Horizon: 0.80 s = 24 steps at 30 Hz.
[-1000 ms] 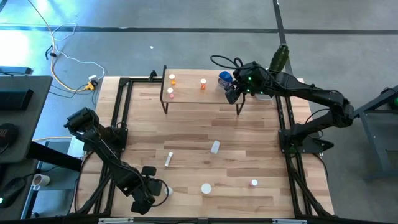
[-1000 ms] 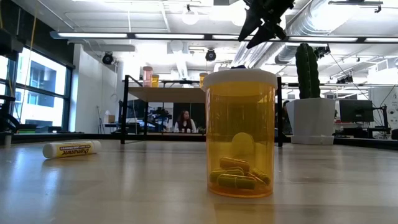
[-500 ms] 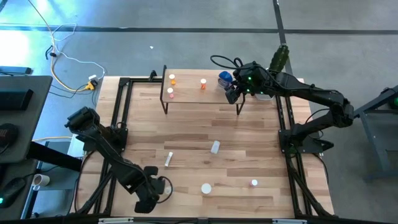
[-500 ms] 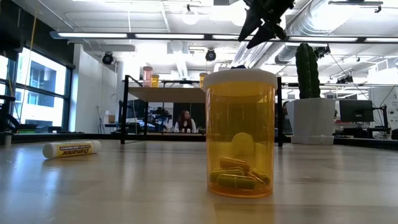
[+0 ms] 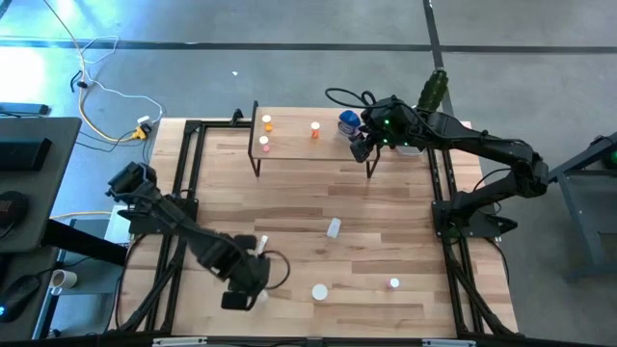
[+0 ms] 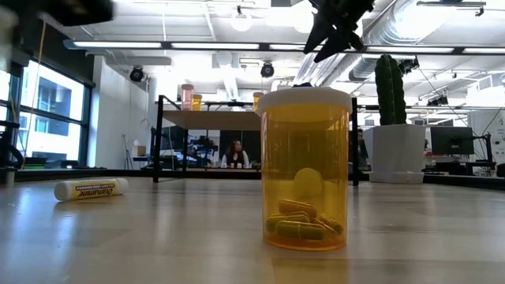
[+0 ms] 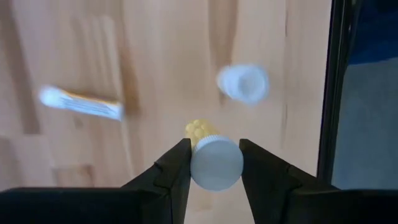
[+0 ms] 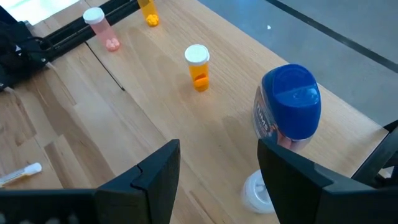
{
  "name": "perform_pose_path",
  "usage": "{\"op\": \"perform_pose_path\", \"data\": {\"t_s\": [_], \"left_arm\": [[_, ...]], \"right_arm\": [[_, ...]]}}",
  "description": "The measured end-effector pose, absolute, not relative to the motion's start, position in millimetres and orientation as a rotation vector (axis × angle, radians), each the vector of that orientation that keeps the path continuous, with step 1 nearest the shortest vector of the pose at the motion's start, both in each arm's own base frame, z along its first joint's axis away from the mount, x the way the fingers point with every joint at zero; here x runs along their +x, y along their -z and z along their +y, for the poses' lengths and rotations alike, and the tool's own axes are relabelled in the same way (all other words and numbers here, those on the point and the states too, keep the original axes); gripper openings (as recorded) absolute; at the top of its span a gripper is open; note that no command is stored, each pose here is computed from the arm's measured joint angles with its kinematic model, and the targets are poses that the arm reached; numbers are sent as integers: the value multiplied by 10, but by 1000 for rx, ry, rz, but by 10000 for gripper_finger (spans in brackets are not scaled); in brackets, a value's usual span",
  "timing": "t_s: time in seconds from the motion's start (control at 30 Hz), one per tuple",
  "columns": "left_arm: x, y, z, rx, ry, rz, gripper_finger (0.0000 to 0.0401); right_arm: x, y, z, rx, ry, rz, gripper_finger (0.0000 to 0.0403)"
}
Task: Pick and place medicine bottles onto shelf by color
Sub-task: Put the yellow pill bottle on the shelf
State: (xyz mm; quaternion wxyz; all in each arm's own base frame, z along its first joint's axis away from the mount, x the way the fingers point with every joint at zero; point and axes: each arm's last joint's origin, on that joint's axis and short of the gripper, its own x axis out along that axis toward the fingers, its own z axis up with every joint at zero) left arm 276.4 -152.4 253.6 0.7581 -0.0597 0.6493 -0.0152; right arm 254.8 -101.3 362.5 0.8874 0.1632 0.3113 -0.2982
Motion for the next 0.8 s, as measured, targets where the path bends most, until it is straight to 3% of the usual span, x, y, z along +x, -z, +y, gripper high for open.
{"op": "perform_pose_path", "data": {"t_s": [0.47,0.8], "left_arm": [[3224,-2917,-428,-1,44,1281,117],[3233,-3298,671,101,-52,1183,117]], "right_arm": [[2548,-3625,-1013,326,615,651,206],[2544,-3619,-1012,359,628,649,206]]}}
